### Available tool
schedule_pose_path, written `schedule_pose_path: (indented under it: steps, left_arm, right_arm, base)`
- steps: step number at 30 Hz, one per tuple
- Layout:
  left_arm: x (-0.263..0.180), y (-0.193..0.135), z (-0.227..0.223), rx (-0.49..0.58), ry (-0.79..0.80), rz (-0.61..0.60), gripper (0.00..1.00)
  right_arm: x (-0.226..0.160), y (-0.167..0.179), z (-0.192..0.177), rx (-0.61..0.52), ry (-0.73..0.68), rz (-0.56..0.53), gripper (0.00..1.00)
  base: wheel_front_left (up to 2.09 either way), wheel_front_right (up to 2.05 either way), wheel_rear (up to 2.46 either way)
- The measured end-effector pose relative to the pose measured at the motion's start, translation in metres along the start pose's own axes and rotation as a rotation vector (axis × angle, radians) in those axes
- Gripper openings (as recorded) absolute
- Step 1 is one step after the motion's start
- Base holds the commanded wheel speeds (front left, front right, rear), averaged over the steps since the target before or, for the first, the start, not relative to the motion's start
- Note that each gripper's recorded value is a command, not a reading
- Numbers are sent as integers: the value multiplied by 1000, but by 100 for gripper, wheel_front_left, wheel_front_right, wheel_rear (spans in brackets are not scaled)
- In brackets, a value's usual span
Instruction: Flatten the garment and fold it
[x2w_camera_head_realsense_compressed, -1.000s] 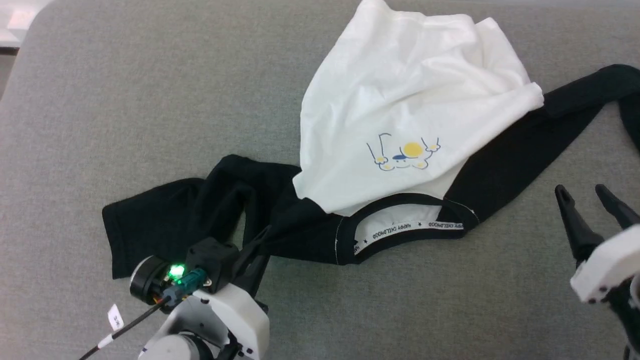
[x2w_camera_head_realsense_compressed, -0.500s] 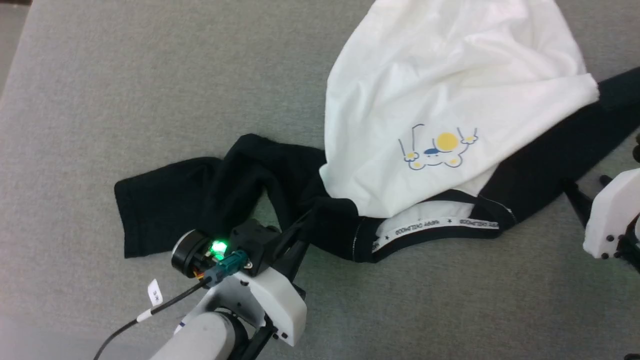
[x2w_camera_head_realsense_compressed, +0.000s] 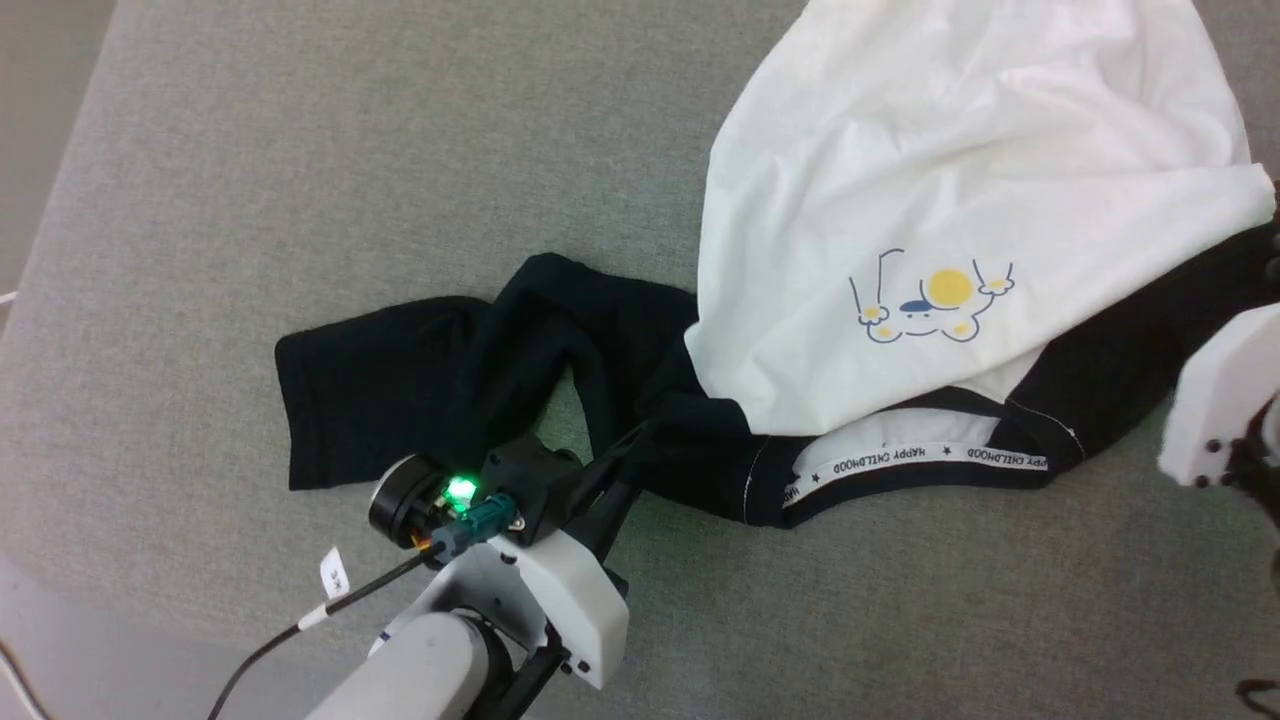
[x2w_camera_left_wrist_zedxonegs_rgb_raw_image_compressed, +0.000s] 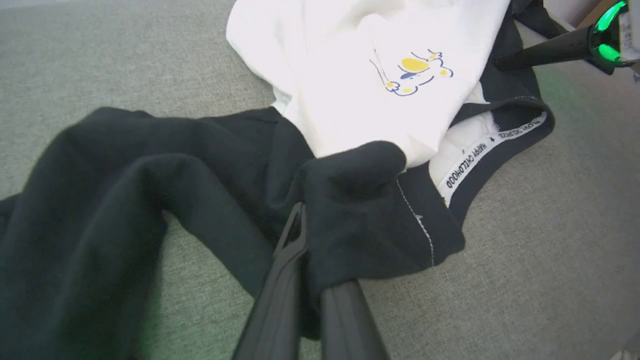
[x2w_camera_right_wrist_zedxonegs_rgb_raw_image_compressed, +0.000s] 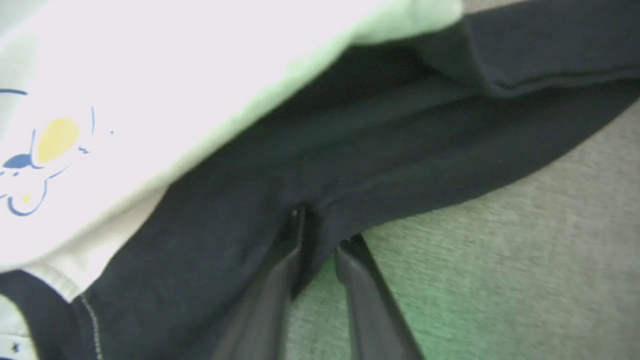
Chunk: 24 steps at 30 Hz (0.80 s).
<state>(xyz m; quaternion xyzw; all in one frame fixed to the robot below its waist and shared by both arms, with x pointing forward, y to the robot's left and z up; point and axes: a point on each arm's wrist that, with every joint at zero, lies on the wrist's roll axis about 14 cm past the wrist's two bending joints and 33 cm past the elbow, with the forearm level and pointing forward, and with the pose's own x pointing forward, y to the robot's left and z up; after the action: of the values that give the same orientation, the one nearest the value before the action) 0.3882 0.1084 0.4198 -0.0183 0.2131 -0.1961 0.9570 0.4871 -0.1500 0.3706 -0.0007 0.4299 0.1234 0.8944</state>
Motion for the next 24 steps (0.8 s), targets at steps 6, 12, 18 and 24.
schedule_pose_path:
  steps: [6,12,18,24]
  left_arm:
    - [-4,0,22,1,-99,6,0]
    - [-20,9,81,3,-347,49,0]
    - [-46,12,142,28,-549,73,0]
    - [-66,-1,209,122,-684,22,0]
  right_arm:
    - [-12,13,13,83,-132,35,0]
    - [-55,18,51,230,-384,79,0]
    - [-130,15,108,267,-700,96,0]
    - [-219,18,162,220,-1002,108,0]
  base:
    - [0,0,0]
    - [0,0,0]
    - [0,0,0]
    - [0,0,0]
